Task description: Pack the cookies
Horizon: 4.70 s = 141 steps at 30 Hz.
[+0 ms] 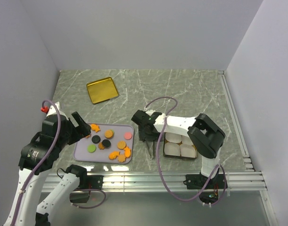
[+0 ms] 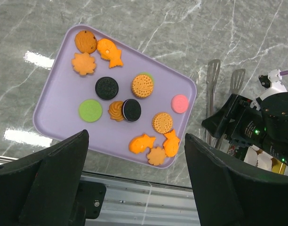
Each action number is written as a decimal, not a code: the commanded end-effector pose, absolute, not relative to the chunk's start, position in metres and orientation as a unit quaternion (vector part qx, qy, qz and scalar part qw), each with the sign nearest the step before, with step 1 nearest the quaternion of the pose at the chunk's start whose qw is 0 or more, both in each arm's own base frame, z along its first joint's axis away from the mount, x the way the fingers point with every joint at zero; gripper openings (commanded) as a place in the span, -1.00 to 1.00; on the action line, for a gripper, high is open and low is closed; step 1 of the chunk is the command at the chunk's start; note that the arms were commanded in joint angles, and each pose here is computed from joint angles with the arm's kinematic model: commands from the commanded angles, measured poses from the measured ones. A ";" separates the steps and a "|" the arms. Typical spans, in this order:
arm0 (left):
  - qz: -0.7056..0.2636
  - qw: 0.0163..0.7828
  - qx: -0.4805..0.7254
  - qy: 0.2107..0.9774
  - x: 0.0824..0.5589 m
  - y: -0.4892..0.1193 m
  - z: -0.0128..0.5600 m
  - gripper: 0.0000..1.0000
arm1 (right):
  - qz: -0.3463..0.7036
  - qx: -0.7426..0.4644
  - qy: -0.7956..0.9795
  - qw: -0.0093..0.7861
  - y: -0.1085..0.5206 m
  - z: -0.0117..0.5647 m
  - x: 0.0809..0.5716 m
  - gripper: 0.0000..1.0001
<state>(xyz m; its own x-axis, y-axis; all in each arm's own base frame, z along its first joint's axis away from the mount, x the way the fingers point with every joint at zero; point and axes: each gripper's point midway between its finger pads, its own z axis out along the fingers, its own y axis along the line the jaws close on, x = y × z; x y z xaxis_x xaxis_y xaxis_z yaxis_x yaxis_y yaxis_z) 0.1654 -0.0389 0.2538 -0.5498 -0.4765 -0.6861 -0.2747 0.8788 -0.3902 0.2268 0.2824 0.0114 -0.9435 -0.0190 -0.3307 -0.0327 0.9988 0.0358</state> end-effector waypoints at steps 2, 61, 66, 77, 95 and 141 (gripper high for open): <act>-0.129 0.424 -0.222 0.869 0.158 -0.039 0.253 0.78 | 0.007 -0.020 0.992 0.128 0.281 -0.020 0.202 0.34; -0.128 0.549 -0.165 0.809 0.175 -0.029 0.281 0.99 | 0.212 -0.247 0.938 0.118 0.420 0.193 0.130 0.29; -0.143 0.562 -0.153 0.800 0.167 -0.031 0.285 0.99 | 0.221 -0.254 0.936 0.104 0.432 0.183 0.125 0.29; -0.149 0.568 -0.151 0.795 0.163 -0.031 0.286 0.99 | 0.212 -0.257 0.939 0.087 0.440 0.164 0.121 0.29; -0.151 0.566 -0.150 0.797 0.163 -0.032 0.285 0.99 | 0.206 -0.246 0.944 0.080 0.449 0.146 0.124 0.25; -0.168 0.557 -0.117 0.805 0.165 -0.045 0.279 0.99 | 0.247 -0.160 0.938 0.182 0.412 0.249 0.158 0.01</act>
